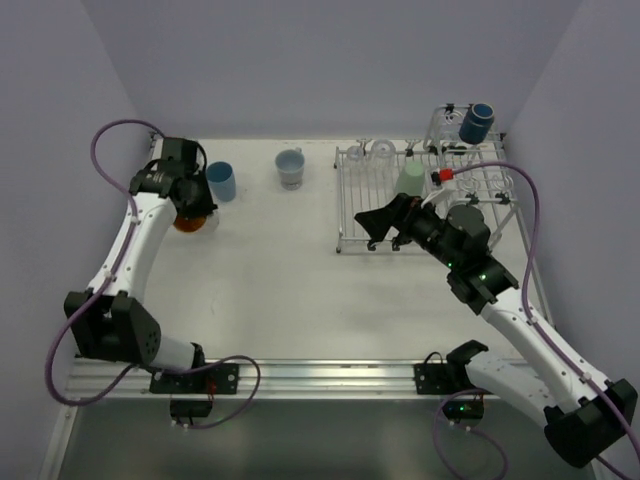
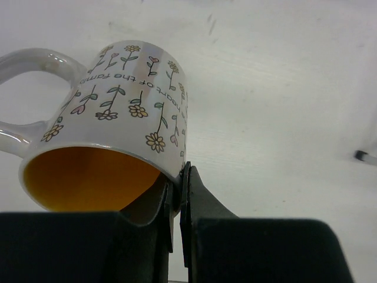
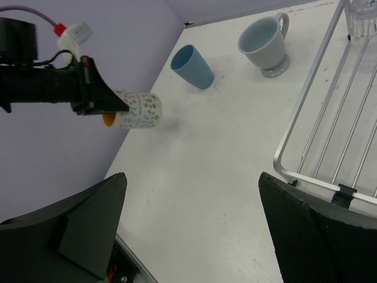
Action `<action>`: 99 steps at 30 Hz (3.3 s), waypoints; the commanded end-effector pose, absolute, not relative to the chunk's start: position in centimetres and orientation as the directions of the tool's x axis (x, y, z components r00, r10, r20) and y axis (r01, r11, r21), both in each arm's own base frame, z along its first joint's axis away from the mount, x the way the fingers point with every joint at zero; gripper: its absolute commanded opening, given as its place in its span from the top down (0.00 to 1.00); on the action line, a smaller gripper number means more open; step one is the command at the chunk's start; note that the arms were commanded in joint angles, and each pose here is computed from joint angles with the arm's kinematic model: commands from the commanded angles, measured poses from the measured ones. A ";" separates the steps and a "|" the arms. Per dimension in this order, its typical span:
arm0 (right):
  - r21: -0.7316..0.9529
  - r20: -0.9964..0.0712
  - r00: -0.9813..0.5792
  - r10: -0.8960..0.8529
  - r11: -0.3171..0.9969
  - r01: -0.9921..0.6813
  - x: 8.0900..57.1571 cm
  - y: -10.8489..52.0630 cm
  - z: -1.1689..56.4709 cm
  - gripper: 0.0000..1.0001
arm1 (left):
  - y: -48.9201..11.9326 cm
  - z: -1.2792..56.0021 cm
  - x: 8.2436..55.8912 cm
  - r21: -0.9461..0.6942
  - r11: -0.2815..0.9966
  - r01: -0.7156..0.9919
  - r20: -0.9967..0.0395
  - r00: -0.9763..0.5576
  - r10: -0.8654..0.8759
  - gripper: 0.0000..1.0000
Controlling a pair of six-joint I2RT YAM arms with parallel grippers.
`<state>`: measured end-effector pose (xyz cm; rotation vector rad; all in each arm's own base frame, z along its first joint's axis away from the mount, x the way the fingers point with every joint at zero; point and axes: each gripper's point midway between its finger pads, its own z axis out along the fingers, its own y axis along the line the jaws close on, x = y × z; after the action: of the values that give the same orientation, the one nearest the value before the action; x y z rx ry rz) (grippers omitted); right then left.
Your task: Unload the cups from the dish rack
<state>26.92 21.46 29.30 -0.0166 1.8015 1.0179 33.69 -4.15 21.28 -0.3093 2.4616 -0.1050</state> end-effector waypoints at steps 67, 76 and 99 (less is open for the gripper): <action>-0.054 -0.935 -0.349 0.061 0.950 0.309 47.1 12.6 22.8 0.01 | -15.4 30.2 22.4 -0.316 0.731 0.605 -0.945 -0.273 -0.182 0.00; -0.086 -0.901 -0.424 0.097 0.916 0.393 49.5 9.3 19.3 0.01 | -17.1 28.3 21.2 -0.267 0.704 0.658 -0.958 -0.262 -0.118 0.00; -0.015 -0.881 -0.445 0.160 0.931 0.364 52.6 8.1 16.4 0.21 | -17.1 27.2 22.2 -0.268 0.728 0.630 -0.952 -0.291 -0.099 0.00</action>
<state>51.72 7.84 14.53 0.3490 2.0927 -0.3112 21.51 -17.30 25.73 0.4171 1.8010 -0.7874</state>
